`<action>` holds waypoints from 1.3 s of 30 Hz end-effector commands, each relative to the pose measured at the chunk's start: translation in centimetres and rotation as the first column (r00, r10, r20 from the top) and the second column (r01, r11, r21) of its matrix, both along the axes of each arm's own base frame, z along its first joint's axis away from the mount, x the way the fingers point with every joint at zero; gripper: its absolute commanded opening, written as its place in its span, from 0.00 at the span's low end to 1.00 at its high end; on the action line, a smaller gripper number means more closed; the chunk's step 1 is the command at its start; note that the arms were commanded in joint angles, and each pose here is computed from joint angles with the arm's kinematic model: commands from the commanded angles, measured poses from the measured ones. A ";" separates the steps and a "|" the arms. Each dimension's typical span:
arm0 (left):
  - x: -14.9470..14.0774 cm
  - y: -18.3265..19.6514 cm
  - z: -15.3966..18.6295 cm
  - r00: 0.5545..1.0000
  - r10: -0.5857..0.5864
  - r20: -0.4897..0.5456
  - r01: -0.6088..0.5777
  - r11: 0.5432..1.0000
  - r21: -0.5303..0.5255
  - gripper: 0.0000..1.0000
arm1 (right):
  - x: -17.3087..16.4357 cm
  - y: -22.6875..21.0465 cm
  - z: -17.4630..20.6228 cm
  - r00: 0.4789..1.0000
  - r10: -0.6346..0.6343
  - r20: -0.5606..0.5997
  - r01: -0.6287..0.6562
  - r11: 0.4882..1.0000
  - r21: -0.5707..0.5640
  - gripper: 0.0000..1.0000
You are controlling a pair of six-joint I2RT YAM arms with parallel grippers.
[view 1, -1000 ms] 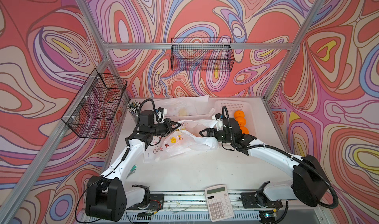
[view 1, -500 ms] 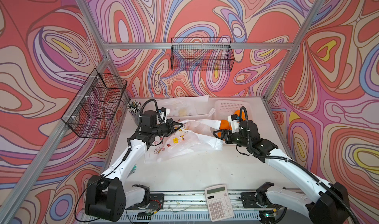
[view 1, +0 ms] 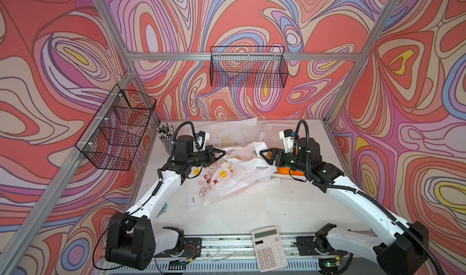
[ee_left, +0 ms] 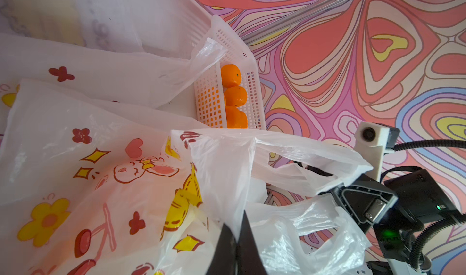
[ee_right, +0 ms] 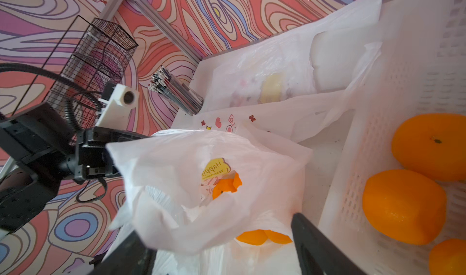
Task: Place the oranges into plastic bags & tie knots
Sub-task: Adjust the plastic bag at the center of the board.
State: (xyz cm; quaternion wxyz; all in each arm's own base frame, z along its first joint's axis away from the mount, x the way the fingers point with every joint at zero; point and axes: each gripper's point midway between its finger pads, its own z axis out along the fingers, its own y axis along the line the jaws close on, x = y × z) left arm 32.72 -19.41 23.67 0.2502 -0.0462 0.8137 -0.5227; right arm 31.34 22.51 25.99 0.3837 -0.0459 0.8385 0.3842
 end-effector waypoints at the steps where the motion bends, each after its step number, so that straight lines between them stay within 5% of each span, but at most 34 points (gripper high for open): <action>1: 0.2 -0.2 0.4 0.999 -0.006 0.034 0.006 1.000 -0.001 0.00 | 1.0 0.0 -0.4 0.999 -0.038 -0.009 0.038 0.999 0.028 0.85; 8: 0.7 0.2 -0.2 0.999 0.019 0.032 -0.021 0.999 0.042 0.00 | 0.2 -0.9 3.6 0.997 -0.041 0.069 0.041 0.999 0.003 0.86; 15: 1.2 0.0 0.4 0.999 0.010 0.048 -0.012 0.999 0.035 0.00 | -2.0 -1.0 8.2 0.991 -0.007 0.134 -0.006 0.996 0.095 0.86; 23: 1.2 -0.1 0.7 0.998 0.002 0.056 -0.004 1.000 0.028 0.00 | -2.2 0.4 6.6 0.981 0.137 0.135 -0.135 0.990 -0.030 0.82; 33: 0.9 -0.1 1.2 0.998 0.004 0.065 -0.006 1.000 0.027 0.00 | -1.0 2.8 6.1 0.958 0.256 0.127 -0.252 0.967 -0.045 0.49; 37: 0.9 0.0 1.1 0.998 0.004 0.065 -0.006 0.999 0.035 0.00 | -1.1 3.0 6.2 0.954 0.266 0.137 -0.264 0.964 -0.035 0.26; 39: 0.9 0.0 1.2 0.998 0.000 0.067 -0.003 0.999 0.037 0.00 | -1.2 3.2 6.4 0.950 0.278 0.143 -0.277 0.961 -0.025 0.04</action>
